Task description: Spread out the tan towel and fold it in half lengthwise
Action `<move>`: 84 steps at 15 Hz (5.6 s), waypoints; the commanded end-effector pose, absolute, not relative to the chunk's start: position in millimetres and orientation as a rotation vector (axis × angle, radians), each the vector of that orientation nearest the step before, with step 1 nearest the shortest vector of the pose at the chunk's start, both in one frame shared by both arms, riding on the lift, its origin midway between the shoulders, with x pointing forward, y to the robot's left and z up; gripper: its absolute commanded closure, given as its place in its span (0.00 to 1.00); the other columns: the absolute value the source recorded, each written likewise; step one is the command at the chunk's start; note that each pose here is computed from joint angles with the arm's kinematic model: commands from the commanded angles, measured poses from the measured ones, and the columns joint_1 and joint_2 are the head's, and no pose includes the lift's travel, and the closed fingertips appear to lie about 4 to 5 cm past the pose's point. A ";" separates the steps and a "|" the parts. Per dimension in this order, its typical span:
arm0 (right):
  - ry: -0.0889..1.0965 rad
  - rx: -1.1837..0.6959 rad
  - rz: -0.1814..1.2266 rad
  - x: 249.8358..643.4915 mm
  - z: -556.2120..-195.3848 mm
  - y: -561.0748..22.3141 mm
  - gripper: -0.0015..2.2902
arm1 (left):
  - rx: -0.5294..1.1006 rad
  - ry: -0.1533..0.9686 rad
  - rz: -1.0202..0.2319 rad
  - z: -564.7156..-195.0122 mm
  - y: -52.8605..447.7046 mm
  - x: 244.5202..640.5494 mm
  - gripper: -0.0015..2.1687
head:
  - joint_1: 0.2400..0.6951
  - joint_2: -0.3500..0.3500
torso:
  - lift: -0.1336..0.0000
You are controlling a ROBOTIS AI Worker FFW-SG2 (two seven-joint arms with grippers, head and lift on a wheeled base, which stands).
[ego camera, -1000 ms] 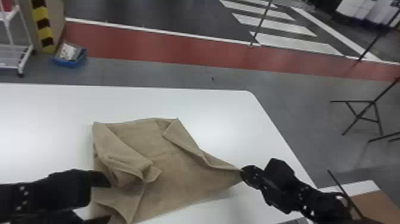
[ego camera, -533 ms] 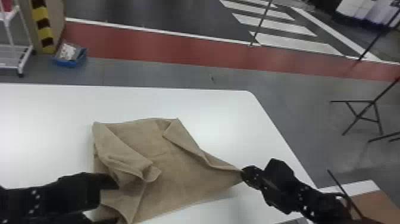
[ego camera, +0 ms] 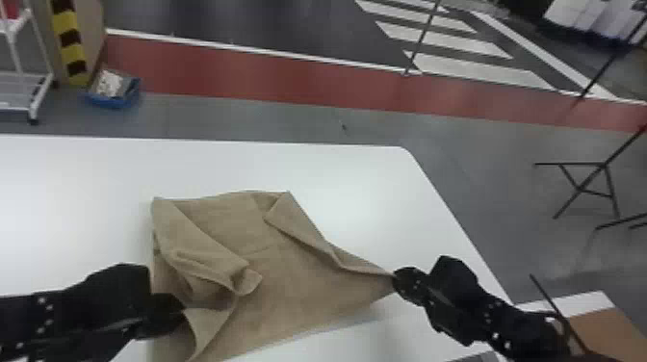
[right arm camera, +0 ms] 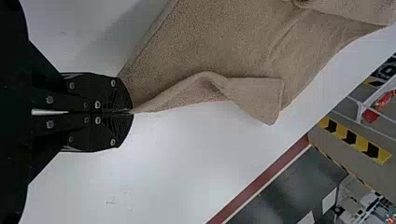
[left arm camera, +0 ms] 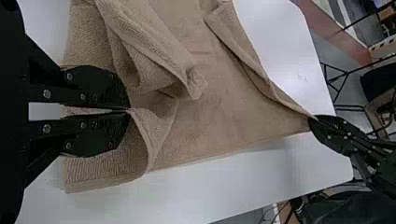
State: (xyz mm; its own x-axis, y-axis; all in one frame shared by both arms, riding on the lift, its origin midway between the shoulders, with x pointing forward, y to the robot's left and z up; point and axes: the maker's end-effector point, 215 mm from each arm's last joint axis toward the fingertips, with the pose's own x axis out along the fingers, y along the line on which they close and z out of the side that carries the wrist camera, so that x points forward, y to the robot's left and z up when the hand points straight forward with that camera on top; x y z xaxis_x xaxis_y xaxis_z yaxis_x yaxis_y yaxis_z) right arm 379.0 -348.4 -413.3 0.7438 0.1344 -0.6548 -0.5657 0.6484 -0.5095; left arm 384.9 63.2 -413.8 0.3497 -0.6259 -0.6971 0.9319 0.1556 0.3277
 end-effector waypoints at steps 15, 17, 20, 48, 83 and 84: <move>0.527 -0.637 0.061 392.6 -305.8 -447.6 0.58 | 0.736 0.377 -0.766 -286.5 283.1 454.6 0.93 | 1.00 0.19 | 0.04; 0.540 -0.635 0.087 388.7 -314.3 -438.1 0.58 | 0.776 0.395 -0.860 -317.0 268.1 431.5 0.93 | 1.00 0.19 | 0.04; 0.567 -0.649 0.162 382.5 -331.8 -416.1 0.58 | 0.770 0.392 -0.908 -341.4 257.7 420.0 0.91 | 1.00 0.17 | 0.04; 0.614 -0.756 0.220 376.5 -351.1 -389.7 0.58 | 0.414 0.650 -0.694 -423.5 55.5 485.4 0.10 | 1.00 0.00 | 0.04; 0.611 -0.754 0.225 376.6 -357.2 -394.1 0.58 | 0.626 0.790 0.028 -389.3 380.6 415.8 0.10 | 1.00 0.43 | 0.04; 0.607 -0.757 0.231 377.6 -357.7 -392.8 0.58 | 0.630 0.739 -0.036 -381.3 373.1 425.1 0.10 | 1.00 0.44 | 0.04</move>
